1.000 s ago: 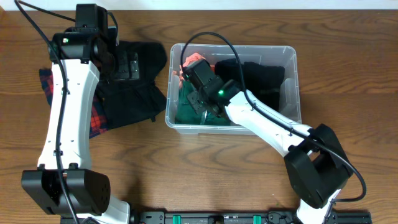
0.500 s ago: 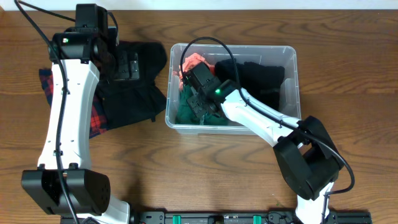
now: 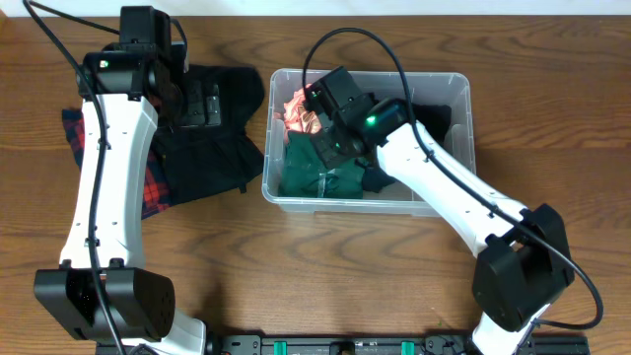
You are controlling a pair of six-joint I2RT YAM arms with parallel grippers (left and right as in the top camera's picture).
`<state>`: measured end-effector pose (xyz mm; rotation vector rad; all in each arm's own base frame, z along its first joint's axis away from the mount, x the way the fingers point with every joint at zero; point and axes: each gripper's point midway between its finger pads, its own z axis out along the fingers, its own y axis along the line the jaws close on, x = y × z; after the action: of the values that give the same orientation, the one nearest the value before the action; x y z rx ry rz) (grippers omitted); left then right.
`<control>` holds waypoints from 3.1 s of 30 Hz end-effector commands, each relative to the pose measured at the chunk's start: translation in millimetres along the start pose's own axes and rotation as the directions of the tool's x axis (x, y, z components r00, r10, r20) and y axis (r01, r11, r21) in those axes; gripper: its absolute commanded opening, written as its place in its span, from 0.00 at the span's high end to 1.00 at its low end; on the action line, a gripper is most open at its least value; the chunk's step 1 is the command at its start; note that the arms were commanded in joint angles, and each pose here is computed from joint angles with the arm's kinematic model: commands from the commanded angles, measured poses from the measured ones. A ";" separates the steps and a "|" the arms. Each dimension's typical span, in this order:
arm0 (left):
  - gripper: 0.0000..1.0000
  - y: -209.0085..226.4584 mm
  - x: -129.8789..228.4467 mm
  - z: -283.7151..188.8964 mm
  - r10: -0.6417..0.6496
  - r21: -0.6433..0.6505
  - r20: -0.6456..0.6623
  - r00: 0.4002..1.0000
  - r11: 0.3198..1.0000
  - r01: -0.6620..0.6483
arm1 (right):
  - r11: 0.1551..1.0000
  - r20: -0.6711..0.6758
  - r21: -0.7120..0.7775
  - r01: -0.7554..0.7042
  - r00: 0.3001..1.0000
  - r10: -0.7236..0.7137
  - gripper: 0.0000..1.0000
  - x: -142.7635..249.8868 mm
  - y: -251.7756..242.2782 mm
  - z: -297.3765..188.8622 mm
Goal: Pack container
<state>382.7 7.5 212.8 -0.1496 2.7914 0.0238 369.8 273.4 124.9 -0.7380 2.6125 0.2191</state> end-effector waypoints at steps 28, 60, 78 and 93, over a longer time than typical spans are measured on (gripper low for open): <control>0.02 2.2 -4.4 -3.4 -0.012 -0.010 0.014 1.000 1.000 0.012 | 0.996 0.011 -0.043 -0.072 0.997 0.073 0.79 13.8 -1.7 20.5; 0.02 2.2 -4.4 -3.4 -0.012 -0.011 0.014 1.000 1.000 0.012 | 0.527 0.222 0.547 -0.650 0.720 0.658 0.01 146.8 -316.1 -193.4; 0.02 16.3 -46.6 -8.4 0.088 -0.113 0.179 0.980 0.991 -0.068 | 0.507 0.229 0.552 -0.662 0.705 0.671 0.01 152.9 -321.9 -196.4; 0.02 101.2 -49.6 -12.0 -0.226 -0.192 0.243 0.943 0.942 0.275 | 0.507 0.229 0.552 -0.662 0.705 0.671 0.01 152.9 -321.9 -196.4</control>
<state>421.1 67.1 236.0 -0.2837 2.5747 0.2250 357.0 -117.4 222.0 0.5246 2.6051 -0.3963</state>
